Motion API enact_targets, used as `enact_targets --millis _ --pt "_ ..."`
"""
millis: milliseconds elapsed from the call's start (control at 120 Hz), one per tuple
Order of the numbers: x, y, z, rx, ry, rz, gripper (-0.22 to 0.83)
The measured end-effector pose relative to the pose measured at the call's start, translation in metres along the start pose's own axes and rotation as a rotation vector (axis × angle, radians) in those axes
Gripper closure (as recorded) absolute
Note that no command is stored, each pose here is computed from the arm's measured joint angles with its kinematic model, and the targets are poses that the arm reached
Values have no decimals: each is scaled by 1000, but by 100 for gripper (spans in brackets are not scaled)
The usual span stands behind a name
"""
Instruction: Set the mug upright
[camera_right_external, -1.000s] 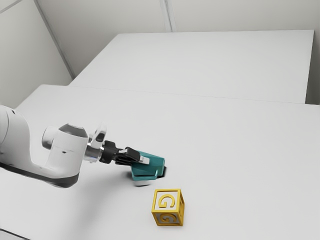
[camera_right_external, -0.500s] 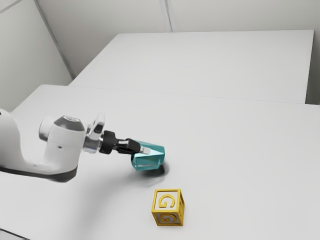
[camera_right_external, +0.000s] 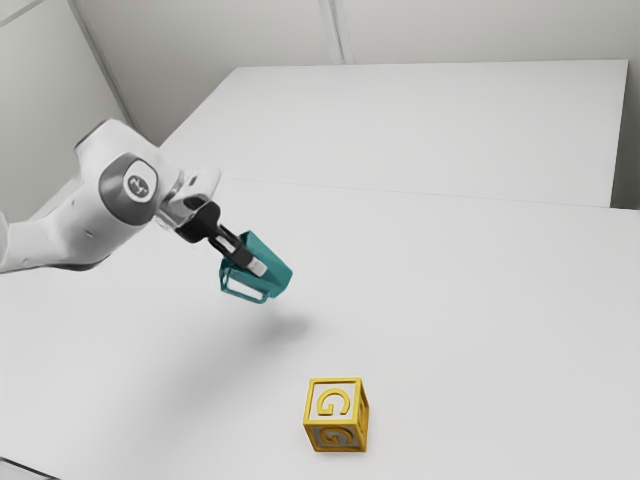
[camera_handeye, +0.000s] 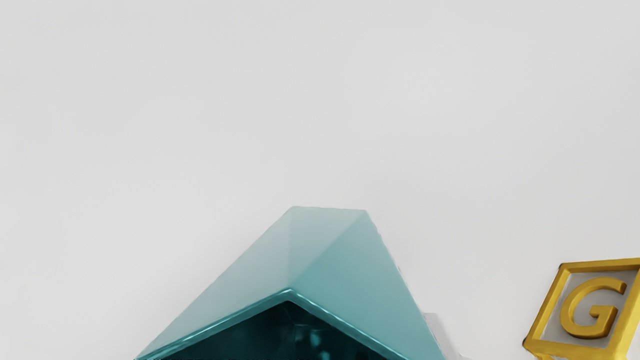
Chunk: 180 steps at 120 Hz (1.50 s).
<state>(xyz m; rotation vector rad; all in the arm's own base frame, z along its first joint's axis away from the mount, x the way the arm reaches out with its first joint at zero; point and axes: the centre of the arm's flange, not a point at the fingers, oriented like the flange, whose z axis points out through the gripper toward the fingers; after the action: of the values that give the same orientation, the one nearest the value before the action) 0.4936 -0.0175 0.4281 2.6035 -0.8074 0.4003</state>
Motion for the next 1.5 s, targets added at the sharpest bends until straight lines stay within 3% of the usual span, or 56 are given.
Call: enact_targets --millis 283,533,767,1025,1500 --pt "-2 6 -6 146 -290 -17 78" --pt "-7 9 1 283 -408 -102 78" --pt "-15 5 12 379 -436 -202 78" --pt "-13 -1 25 463 -407 -277 78" --pt "-18 -9 51 496 -393 -404 78"
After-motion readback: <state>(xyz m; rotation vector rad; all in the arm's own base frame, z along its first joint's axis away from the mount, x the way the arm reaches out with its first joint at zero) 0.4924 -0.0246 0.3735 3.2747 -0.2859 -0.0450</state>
